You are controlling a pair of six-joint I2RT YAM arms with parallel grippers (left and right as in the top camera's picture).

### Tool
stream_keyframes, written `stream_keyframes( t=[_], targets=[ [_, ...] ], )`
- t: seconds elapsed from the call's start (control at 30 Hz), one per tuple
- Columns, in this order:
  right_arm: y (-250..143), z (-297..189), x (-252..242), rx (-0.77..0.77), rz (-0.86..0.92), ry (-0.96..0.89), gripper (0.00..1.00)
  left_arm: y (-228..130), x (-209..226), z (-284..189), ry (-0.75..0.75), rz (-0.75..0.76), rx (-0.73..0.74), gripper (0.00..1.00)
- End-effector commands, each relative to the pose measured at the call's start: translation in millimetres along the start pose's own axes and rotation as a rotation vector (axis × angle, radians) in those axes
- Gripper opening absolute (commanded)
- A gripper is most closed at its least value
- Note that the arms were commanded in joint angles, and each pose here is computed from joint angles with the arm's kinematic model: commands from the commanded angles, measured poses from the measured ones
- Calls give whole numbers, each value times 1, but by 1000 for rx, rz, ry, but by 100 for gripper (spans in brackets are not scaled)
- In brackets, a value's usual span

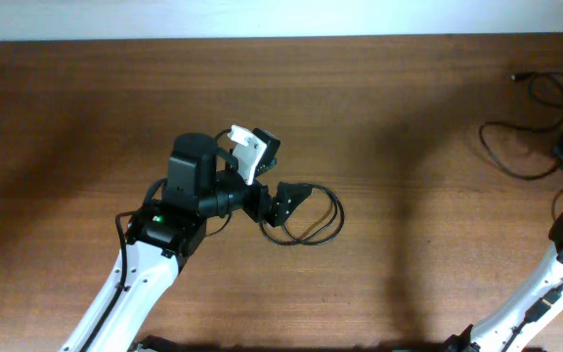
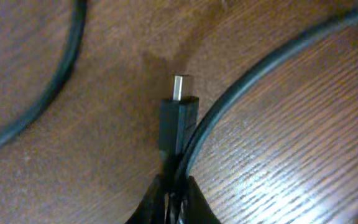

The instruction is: Untangle cables

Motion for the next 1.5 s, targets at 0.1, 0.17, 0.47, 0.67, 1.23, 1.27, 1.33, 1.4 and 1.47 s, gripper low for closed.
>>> stream_keyframes(
  t=[0.1,0.17,0.47,0.67,1.23,1.27,1.33,1.4,1.47],
  targets=[
    [98,-53,54,-260,-47,369,4,3,-1,-1,-1,3,-7,99],
    [180,-149,67,-558,-136,422,4,3,-1,-1,-1,3,-7,99],
    [151,-195,139,-426,-149,394,98,3,-1,-1,-1,3,-7,99],
    [129,-419,131,-701,-175,411,98,3,-1,-1,-1,3,-7,99],
    [-190,-527,118,-365,-506,344,98,3,-1,-1,-1,3,-7,99],
    [-219,-504,118,-274,-504,353,98,3,-1,-1,-1,3,-7,99],
    [-260,-462,148,-34,-369,529,98,3,-1,-1,-1,3,-7,99],
    [-293,-415,186,217,-306,699,98,3,-1,-1,-1,3,-7,99],
    [-328,-352,195,477,-273,667,99,3,-1,-1,-1,3,-7,99]
  ],
)
Point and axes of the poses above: each gripper's point midway between its finger pads, its own z axis out along the fingers, its own x axis along the line the jaws close on, y = z × x, the point moved 1 cm from there along -z, back along the fingers, and after that the axes turned 4 degrees about -z, right-handed, at the moved point
